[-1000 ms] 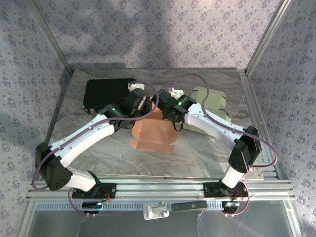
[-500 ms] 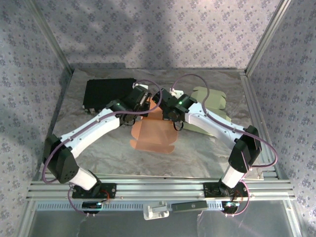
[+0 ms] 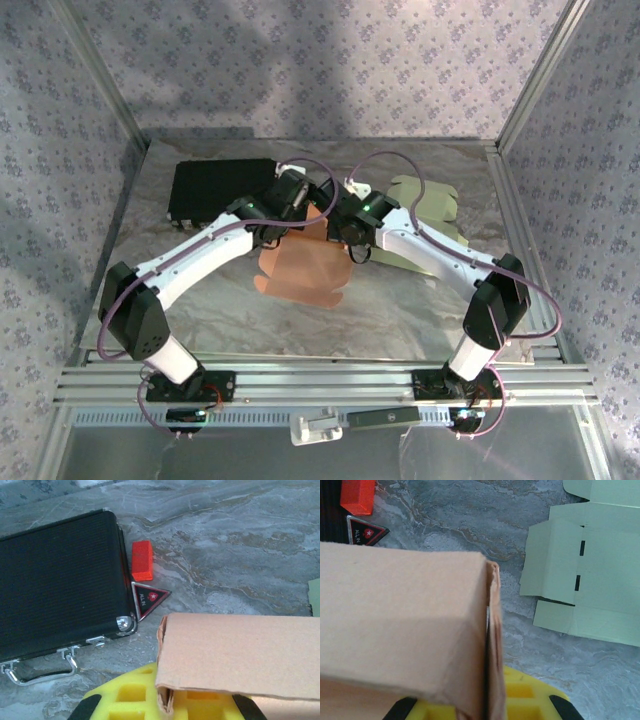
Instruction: Fold the paper box
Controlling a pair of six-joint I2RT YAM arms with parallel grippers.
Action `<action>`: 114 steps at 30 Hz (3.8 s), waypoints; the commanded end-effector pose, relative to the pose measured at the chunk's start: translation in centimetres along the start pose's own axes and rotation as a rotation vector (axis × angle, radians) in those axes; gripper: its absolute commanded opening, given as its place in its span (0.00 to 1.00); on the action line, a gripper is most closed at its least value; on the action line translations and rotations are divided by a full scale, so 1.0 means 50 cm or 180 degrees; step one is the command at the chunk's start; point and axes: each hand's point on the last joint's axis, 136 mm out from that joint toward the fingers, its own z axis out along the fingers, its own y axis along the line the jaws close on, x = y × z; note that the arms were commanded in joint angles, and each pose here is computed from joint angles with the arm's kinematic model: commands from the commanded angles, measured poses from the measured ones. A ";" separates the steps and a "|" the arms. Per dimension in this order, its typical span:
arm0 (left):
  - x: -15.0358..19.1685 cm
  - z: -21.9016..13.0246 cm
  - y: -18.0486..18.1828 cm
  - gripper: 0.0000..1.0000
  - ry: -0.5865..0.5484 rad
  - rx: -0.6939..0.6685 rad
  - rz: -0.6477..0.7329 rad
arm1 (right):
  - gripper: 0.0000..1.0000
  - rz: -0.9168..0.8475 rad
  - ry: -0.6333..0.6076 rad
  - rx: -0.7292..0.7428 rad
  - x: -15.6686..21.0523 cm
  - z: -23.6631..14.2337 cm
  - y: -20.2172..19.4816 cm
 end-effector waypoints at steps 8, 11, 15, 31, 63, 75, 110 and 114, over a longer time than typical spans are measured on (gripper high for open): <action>-0.009 -0.036 0.042 0.15 -0.0189 -0.0633 -0.0032 | 0.00 0.0160 0.0079 0.0216 0.015 0.005 -0.040; -0.021 -0.065 0.029 0.52 -0.0249 -0.0509 -0.0104 | 0.00 0.0236 0.0071 0.0212 0.016 0.009 -0.048; -0.035 -0.125 0.018 0.71 -0.0305 -0.0262 -0.0321 | 0.00 0.0346 0.0064 0.0206 0.014 0.014 -0.062; 0.167 -0.265 -0.047 0.66 0.0181 0.1153 -0.1861 | 0.00 0.2350 0.0381 -0.0130 0.059 0.115 -0.173; 0.167 -0.117 -0.175 0.36 0.0593 0.1314 -0.1605 | 0.00 0.3442 0.0990 -0.0197 0.141 0.165 -0.142; 0.148 -0.128 -0.121 0.00 0.0638 0.0953 -0.1044 | 0.44 0.3072 0.0857 -0.0371 0.104 0.119 -0.117; 0.129 -0.104 -0.097 0.17 0.1149 0.1438 0.3117 | 0.72 -0.0264 -0.0143 -0.1127 0.057 -0.057 -0.121; 0.129 -0.079 -0.115 0.23 0.1103 0.1485 0.3257 | 0.72 -0.0415 -0.0179 -0.1175 0.066 -0.048 -0.117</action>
